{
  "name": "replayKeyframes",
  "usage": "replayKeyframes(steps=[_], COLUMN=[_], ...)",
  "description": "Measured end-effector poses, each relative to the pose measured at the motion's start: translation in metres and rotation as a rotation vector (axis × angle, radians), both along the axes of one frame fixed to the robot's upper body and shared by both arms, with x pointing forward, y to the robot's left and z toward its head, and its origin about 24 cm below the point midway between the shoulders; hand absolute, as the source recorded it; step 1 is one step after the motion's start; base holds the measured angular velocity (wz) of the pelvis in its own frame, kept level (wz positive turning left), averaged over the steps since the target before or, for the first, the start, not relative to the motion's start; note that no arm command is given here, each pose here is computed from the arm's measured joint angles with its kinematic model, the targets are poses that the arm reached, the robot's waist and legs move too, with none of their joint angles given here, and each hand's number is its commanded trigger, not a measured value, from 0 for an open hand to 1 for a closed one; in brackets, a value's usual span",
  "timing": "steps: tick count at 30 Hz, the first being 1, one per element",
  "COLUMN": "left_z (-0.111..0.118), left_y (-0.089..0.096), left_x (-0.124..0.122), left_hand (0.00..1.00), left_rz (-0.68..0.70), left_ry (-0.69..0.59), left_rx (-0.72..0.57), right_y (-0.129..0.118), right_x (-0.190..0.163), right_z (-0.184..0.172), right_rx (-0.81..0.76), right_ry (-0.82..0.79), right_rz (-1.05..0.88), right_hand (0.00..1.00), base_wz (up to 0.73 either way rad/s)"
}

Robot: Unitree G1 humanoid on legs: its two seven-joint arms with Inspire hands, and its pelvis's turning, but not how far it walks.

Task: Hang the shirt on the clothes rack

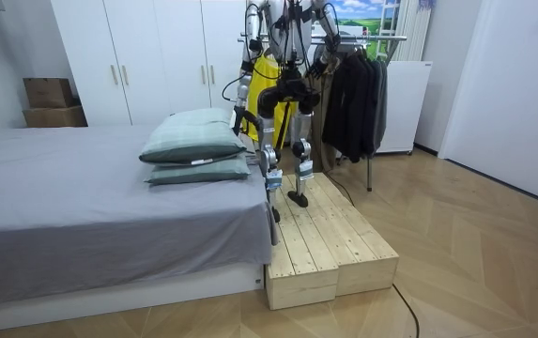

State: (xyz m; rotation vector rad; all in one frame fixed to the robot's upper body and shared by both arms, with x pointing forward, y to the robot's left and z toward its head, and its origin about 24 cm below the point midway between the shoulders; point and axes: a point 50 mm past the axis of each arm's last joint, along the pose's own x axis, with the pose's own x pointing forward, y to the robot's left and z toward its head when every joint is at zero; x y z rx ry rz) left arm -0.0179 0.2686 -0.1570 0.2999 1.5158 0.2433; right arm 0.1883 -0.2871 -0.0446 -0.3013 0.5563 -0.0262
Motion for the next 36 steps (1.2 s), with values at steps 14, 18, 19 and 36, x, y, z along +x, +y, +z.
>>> replayKeyframes(steps=[14, 18, 19, 36], left_z=[-0.003, -0.004, -0.004, -0.007], left_y=[-0.010, -0.012, -0.013, -0.020], left_x=[0.003, 0.004, 0.004, 0.021], left_hand=[0.00, 0.00, 0.00, 0.00], left_rz=[-0.020, -0.018, -0.018, 0.058], left_ry=[-0.039, -0.047, -0.046, -0.143], left_rx=[-0.009, -0.001, -0.002, -0.025], right_y=[0.031, 0.039, 0.041, 0.058], right_x=[-0.043, -0.051, -0.055, -0.097], right_z=[-0.062, -0.071, -0.076, -0.108], right_rx=[0.142, 0.160, 0.160, 0.361], right_ry=[0.174, 0.220, 0.243, 0.424], right_rz=[-0.149, -0.157, -0.157, -0.242], right_hand=[0.00, 0.00, 0.00, 0.00], base_wz=[-0.02, 0.00, 0.00, 0.02])
